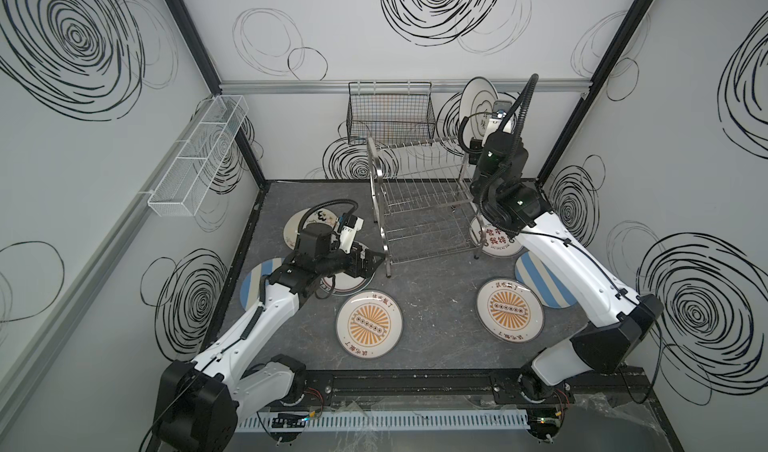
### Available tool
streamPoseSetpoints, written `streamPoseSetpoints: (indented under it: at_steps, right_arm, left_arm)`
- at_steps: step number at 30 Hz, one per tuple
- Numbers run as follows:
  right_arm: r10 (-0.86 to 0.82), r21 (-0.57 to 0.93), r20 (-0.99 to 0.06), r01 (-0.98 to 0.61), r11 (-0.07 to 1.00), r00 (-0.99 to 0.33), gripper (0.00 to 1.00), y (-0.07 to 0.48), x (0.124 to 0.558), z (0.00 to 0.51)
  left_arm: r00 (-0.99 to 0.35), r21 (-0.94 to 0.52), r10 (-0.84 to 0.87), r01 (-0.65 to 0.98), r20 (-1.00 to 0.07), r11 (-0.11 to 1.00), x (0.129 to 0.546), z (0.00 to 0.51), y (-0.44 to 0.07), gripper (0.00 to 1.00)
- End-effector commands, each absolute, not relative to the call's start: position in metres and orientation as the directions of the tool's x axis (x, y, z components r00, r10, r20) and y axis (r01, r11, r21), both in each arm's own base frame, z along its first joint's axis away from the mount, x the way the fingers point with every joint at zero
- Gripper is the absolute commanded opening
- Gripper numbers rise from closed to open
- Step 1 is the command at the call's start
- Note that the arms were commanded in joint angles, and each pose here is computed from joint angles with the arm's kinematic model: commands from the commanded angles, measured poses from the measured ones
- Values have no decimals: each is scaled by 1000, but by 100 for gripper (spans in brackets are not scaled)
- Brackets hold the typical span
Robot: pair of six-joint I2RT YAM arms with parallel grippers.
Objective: Load the plates into the dish rack
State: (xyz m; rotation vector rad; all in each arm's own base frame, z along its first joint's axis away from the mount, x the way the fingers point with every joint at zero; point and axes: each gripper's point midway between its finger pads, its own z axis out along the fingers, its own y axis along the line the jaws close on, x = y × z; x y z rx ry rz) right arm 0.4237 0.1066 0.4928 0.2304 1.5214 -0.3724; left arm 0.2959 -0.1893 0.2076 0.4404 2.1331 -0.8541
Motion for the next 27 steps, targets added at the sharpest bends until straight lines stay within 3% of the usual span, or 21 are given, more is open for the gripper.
streamPoseSetpoints:
  at_steps: [1,16,27]
  right_arm:
    - [-39,-16,-998,387,922,52,0,102,421,498]
    - [1,5,-1000,359,933,13,0,94,438,469]
    - [-7,6,-999,371,929,33,0,95,436,480]
  left_arm:
    - [-605,-403,43,580,-795,708,295,212,-191,96]
    - [-608,-401,44,574,-793,714,296,210,-190,96]
    - [-606,-399,45,577,-795,712,296,211,-190,96]
